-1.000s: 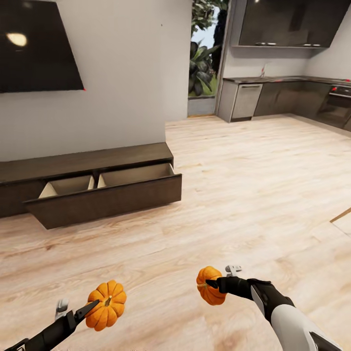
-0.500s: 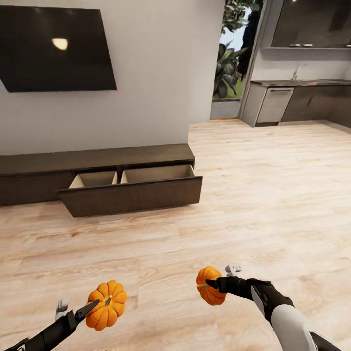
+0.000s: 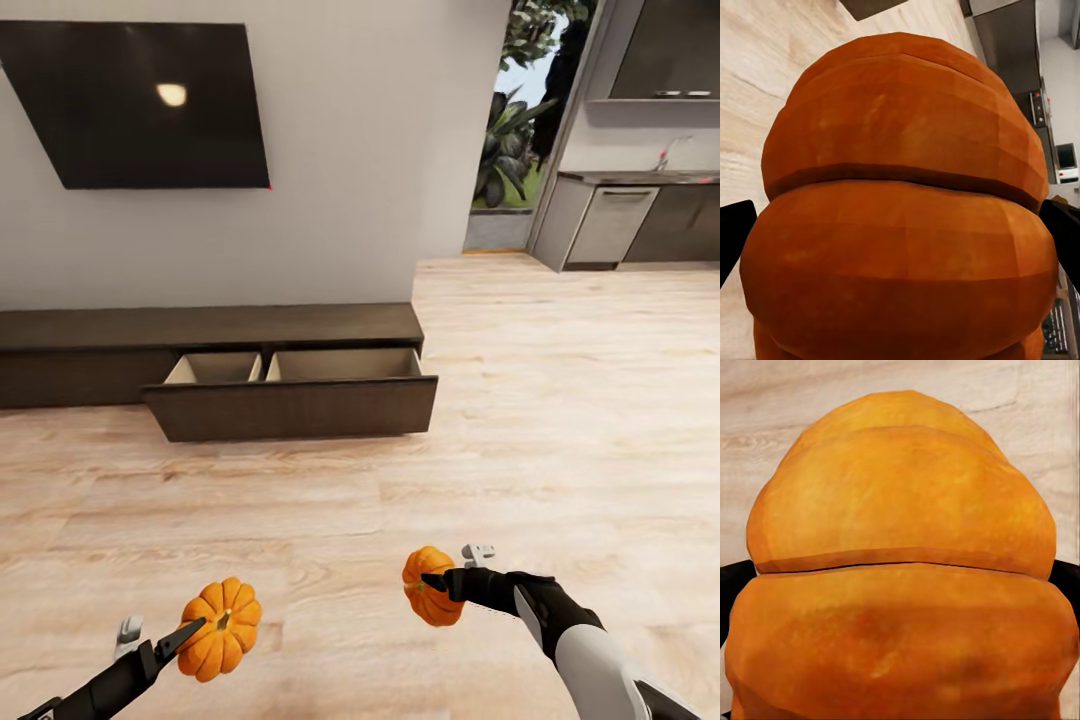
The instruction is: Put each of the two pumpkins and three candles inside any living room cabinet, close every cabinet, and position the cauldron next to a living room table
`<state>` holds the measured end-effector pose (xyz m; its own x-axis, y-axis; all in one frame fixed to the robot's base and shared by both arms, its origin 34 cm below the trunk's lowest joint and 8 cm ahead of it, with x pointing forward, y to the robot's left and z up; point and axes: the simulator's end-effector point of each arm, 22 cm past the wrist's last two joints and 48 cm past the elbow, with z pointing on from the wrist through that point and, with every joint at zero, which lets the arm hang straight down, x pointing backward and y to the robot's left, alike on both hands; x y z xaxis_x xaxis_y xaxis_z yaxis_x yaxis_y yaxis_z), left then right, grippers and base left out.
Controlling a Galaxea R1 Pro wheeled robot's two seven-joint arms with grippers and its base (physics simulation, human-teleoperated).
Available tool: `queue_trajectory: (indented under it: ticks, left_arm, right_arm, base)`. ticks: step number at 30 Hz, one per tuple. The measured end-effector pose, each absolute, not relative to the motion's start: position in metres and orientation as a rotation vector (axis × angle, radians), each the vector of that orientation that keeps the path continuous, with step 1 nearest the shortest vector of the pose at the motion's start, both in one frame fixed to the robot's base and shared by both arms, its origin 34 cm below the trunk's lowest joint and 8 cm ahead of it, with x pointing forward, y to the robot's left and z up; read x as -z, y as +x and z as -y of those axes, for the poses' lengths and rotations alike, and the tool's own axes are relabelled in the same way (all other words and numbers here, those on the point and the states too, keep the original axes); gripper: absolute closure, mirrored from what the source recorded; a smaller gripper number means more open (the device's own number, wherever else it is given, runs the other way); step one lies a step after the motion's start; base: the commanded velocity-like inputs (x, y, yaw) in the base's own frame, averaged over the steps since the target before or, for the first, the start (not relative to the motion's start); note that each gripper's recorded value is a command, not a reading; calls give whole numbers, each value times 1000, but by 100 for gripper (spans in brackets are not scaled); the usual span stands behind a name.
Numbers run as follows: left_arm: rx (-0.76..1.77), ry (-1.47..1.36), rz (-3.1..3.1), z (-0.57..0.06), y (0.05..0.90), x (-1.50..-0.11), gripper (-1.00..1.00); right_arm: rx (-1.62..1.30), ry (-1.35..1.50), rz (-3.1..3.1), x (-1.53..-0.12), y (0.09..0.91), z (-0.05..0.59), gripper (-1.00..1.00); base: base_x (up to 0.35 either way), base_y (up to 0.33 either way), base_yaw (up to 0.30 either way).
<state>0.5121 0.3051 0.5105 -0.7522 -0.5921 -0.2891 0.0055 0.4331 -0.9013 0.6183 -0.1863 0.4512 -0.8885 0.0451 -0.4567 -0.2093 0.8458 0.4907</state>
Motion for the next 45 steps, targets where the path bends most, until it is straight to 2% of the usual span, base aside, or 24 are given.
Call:
queue_trajectory:
  ticks: [10,21,45]
  left_arm:
    - [1325,-493,-2108,-305,509,-509,100]
    - [1327,-492,-2110,-304,508,-508,100]
    - [1347,-484,-2098,-298,509,-511,100]
  right_arm:
    - [-752,-122,-2563,-451,618,187,100]
    - [-753,-123,-2562,-451,618,186,100]
    - [-756,-116,-2554,-453,621,188,100]
  base:
    - [318,-81,6]
    - [330,-1,208]
    - [334,0,3]
